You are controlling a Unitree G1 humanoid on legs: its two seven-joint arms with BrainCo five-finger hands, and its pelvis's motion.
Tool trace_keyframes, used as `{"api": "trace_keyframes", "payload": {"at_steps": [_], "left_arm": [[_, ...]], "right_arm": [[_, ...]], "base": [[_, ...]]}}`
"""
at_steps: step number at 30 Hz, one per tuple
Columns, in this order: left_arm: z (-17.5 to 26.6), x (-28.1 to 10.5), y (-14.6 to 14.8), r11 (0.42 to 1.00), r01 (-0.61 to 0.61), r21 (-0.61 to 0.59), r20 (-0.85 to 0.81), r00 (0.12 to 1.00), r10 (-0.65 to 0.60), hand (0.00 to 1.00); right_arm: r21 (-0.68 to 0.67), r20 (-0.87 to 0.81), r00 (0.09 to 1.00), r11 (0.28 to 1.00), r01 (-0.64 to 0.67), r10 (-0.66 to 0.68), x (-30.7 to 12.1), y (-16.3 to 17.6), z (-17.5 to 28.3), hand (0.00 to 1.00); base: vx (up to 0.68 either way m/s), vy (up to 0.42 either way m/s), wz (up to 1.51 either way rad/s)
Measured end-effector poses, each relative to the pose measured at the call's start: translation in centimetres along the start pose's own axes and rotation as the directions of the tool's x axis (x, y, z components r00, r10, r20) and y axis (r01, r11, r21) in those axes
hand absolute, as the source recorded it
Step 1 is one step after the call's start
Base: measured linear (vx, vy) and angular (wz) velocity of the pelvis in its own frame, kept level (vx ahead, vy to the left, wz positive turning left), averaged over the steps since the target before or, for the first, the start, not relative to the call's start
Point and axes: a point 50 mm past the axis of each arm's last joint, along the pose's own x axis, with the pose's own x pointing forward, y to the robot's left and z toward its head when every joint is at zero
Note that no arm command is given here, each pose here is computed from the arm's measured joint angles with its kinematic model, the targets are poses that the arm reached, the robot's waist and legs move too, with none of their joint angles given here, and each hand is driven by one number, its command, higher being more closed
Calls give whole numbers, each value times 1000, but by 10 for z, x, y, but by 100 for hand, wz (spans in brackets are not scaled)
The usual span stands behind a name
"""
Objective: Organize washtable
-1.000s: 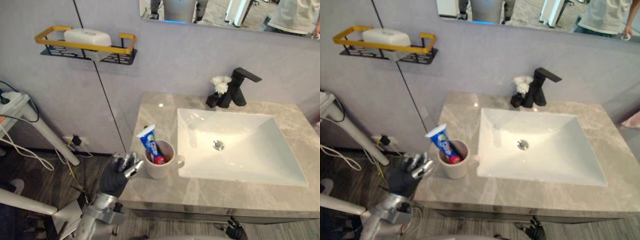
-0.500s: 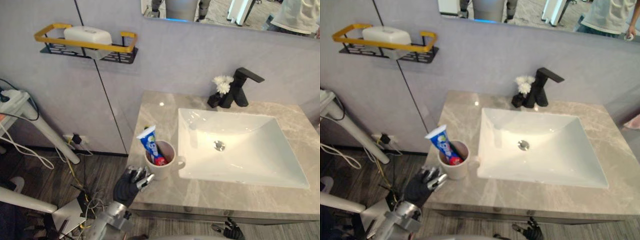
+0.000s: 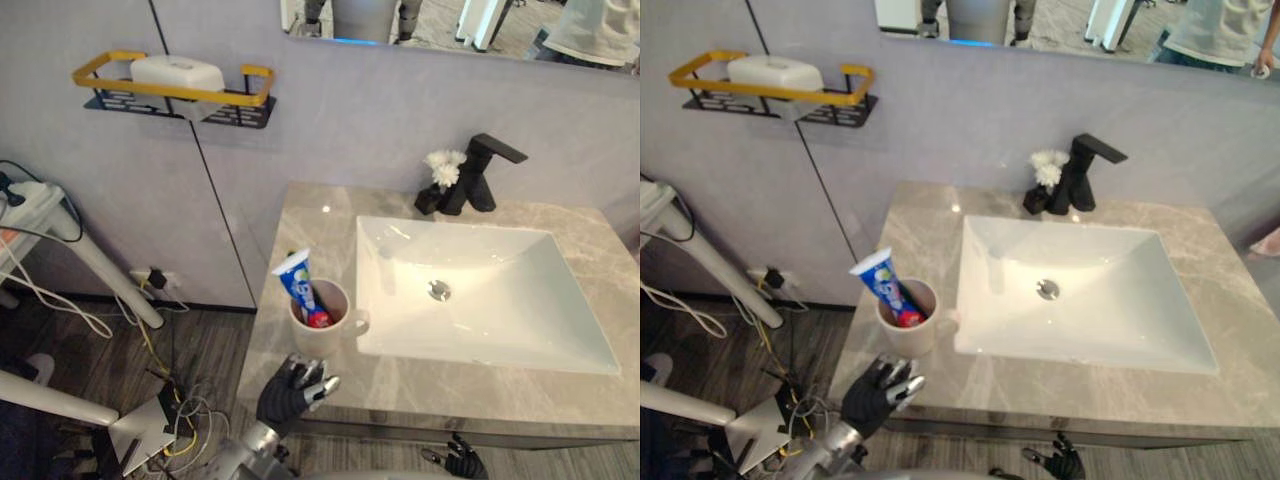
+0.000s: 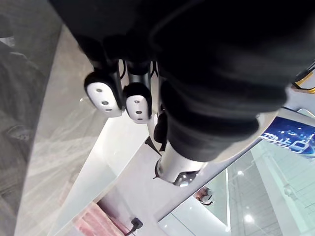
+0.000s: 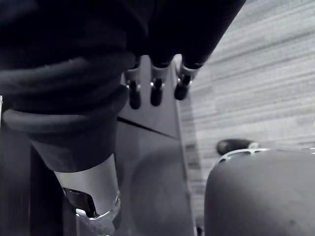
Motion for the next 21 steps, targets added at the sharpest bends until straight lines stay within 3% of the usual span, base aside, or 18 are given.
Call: {"api": "trace_keyframes", "payload": {"at_steps": [9, 21], "left_arm": [[0, 8, -3, 999, 33, 29, -11, 999, -32, 100], [7, 22, 0, 996, -64, 65, 65, 996, 60, 100]], "right_arm": [[-2, -6, 1000, 1000, 4, -4, 1, 0, 0, 0], [2, -16, 1000, 1000, 14, -14, 1, 1, -2, 0]], "base": [[2, -1, 2], [-13, 2, -2]]}}
